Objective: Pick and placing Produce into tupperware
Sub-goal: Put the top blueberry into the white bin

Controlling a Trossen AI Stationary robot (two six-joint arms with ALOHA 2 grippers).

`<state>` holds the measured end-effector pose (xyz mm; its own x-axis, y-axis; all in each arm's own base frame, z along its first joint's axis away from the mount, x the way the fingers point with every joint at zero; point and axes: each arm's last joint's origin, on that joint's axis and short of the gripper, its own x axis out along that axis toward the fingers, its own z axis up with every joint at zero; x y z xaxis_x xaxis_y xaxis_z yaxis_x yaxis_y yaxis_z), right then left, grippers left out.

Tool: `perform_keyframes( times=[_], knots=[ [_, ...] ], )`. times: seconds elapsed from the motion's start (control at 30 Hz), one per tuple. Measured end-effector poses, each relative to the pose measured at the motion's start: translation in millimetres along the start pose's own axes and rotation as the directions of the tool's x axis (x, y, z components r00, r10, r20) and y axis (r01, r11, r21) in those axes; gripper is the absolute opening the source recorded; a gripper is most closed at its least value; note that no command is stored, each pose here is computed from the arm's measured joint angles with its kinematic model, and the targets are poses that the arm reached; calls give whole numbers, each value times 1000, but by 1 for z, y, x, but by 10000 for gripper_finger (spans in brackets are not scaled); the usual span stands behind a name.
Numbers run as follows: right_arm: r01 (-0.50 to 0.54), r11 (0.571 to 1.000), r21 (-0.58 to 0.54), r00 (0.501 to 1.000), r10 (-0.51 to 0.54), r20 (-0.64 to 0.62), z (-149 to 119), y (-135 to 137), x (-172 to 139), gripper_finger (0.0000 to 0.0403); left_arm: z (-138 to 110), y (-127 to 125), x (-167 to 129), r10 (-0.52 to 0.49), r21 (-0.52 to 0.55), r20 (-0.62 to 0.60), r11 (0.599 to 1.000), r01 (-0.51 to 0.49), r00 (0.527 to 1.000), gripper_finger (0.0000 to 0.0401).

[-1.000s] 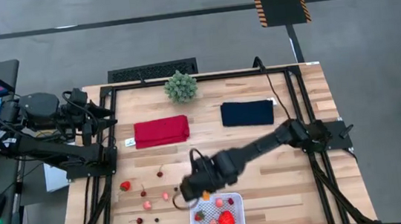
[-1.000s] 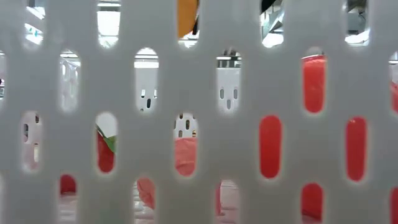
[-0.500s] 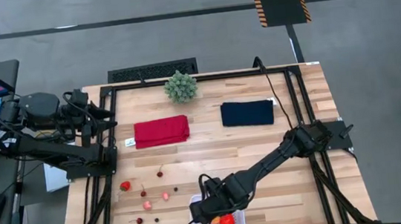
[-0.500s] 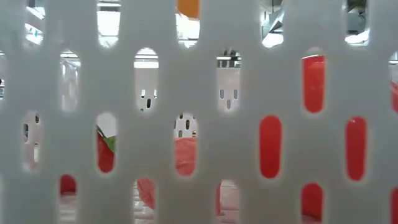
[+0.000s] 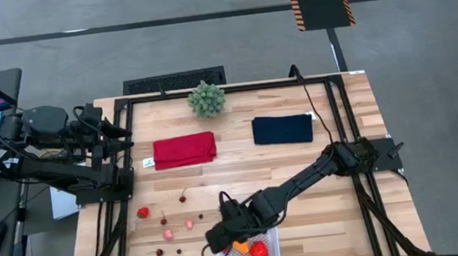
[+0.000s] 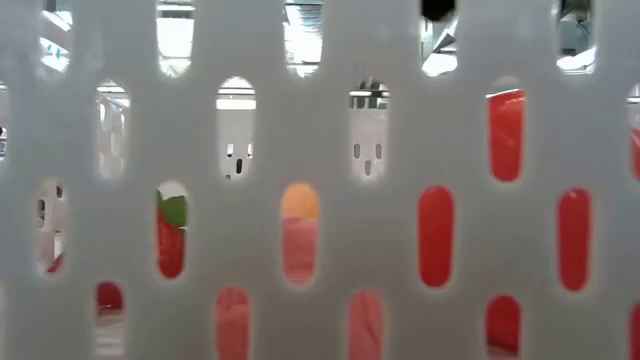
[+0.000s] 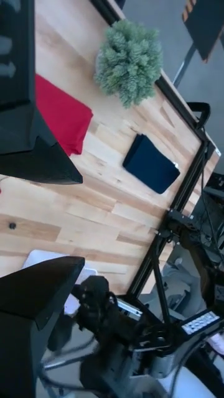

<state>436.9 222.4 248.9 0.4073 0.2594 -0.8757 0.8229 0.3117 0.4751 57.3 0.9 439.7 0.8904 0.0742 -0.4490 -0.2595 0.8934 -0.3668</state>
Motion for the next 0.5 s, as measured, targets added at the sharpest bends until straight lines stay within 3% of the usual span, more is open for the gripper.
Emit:
perform_keyframes(
  times=[0.2, 0.3, 0.37, 0.5],
  knots=[
    [-165, 976, -144, 985, 170, 21, 25, 18, -9, 375, 0, 0, 0, 0, 21, 2, 1000, 0, 1000, 190],
    [-271, 924, -269, 947, 306, 96, 42, 32, -34, 373, 0, 0, 0, -1, 28, 3, 1000, 1, 1000, 190],
    [-356, 862, -360, 894, 426, 139, 56, 45, -54, 373, 0, 0, 0, -1, 27, 5, 1000, 1, 1000, 190],
    [-330, 782, -528, 826, 510, 240, 94, 52, -103, 374, 3, -2, 0, -26, 49, 23, 998, 25, 999, 190]
  ],
)
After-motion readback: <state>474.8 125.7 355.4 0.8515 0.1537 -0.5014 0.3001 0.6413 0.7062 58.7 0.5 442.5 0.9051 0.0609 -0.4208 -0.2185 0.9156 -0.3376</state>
